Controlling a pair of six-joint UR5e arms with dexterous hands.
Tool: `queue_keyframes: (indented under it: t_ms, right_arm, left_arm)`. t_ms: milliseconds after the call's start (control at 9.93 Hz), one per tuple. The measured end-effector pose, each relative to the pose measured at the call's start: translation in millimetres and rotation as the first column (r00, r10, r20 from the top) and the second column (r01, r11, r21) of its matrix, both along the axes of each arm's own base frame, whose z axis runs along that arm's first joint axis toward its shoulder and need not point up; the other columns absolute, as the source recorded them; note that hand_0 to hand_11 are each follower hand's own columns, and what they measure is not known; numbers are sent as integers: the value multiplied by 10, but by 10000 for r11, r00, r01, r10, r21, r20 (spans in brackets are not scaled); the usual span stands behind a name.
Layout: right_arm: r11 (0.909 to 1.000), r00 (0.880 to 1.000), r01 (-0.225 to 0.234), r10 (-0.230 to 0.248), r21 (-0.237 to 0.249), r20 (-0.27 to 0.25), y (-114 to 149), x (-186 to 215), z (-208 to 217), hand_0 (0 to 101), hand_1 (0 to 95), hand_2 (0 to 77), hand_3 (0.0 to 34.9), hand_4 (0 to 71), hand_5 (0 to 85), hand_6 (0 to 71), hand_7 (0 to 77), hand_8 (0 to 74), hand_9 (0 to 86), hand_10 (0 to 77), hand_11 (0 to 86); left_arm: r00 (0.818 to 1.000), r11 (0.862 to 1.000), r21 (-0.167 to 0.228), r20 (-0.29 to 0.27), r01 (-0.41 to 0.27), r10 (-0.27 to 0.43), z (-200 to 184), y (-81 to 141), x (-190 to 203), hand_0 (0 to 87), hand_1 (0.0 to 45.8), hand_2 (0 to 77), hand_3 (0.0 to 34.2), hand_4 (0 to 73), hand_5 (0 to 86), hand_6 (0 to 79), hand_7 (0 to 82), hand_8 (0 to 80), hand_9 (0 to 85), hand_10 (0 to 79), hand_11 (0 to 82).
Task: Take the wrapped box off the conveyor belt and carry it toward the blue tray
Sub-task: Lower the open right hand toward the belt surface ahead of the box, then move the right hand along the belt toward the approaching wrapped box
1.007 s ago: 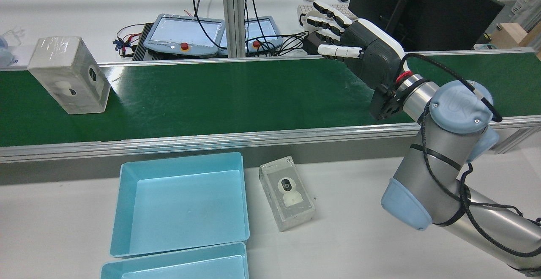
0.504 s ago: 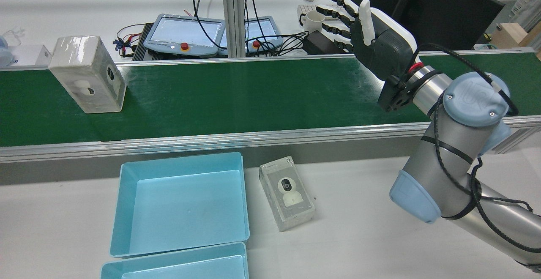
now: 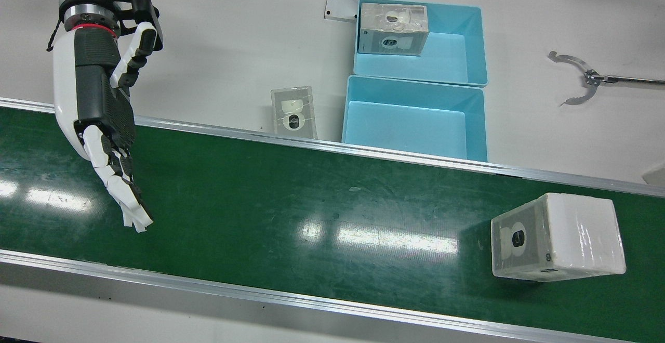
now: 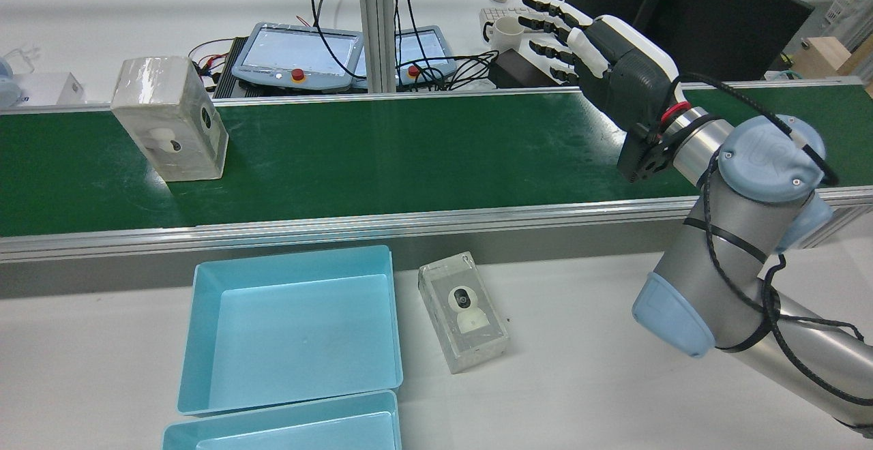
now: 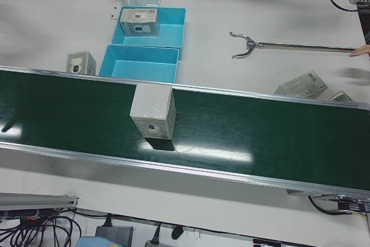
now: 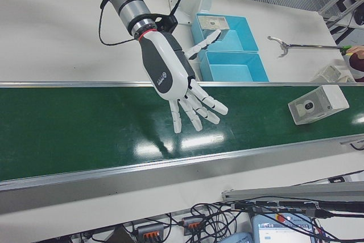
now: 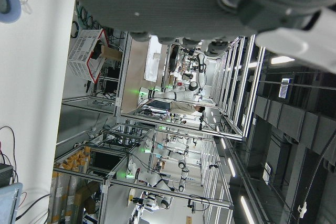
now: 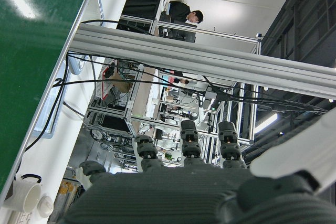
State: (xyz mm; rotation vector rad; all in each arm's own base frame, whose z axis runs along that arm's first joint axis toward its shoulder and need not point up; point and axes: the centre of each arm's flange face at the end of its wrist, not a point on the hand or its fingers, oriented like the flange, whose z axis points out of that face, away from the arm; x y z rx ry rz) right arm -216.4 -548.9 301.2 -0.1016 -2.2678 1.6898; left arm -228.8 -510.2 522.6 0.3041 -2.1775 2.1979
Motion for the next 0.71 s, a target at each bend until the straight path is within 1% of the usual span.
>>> queue_keyframes:
  t_ms: [101, 201, 302, 403, 504, 604, 705]
  right_arm:
    - [9998, 9999, -39, 37, -173, -112, -8, 20, 63, 149, 5, 16, 307, 54, 131, 0, 142, 131, 27, 0, 11]
    - [9993, 9999, -25, 20, -364, -141, -23, 6, 130, 149, 5, 16, 307, 54, 131, 0, 142, 131, 27, 0, 11]
    - [9987, 9999, 43, -50, -510, -125, -32, -48, 180, 158, 5, 16, 306, 16, 136, 0, 147, 153, 54, 0, 16]
    - [9981, 9998, 129, -136, -608, -116, -42, -125, 216, 272, 11, 16, 306, 16, 136, 0, 147, 98, 54, 5, 11]
    - [9976, 9997, 206, -213, -656, -102, -59, -203, 235, 272, 11, 16, 306, 16, 136, 0, 147, 98, 54, 5, 11]
    - [9975, 9996, 258, -264, -654, -71, -75, -258, 229, 369, 11, 16, 305, 5, 136, 0, 147, 5, 65, 65, 11]
    - [9978, 9996, 272, -274, -600, -19, -95, -284, 191, 421, 22, 16, 305, 11, 136, 0, 147, 16, 65, 38, 11]
  left_arm:
    - [10000, 10000, 0, 0, 0, 0, 0, 0, 0, 0, 0, 11, 0, 0, 5, 0, 5, 5, 5, 5, 0]
    - [10000, 10000, 0, 0, 0, 0, 0, 0, 0, 0, 0, 11, 0, 0, 5, 0, 5, 5, 0, 5, 0]
    - [10000, 10000, 0, 0, 0, 0, 0, 0, 0, 0, 0, 11, 0, 0, 5, 0, 5, 5, 0, 5, 0]
    - [10000, 10000, 0, 0, 0, 0, 0, 0, 0, 0, 0, 11, 0, 0, 5, 0, 5, 5, 0, 0, 0]
    - [10000, 10000, 0, 0, 0, 0, 0, 0, 0, 0, 0, 11, 0, 0, 5, 0, 5, 5, 5, 0, 0]
    - [10000, 10000, 0, 0, 0, 0, 0, 0, 0, 0, 0, 11, 0, 0, 5, 0, 5, 5, 0, 0, 0]
    - [10000, 10000, 0, 0, 0, 0, 0, 0, 0, 0, 0, 11, 0, 0, 5, 0, 5, 5, 0, 0, 0]
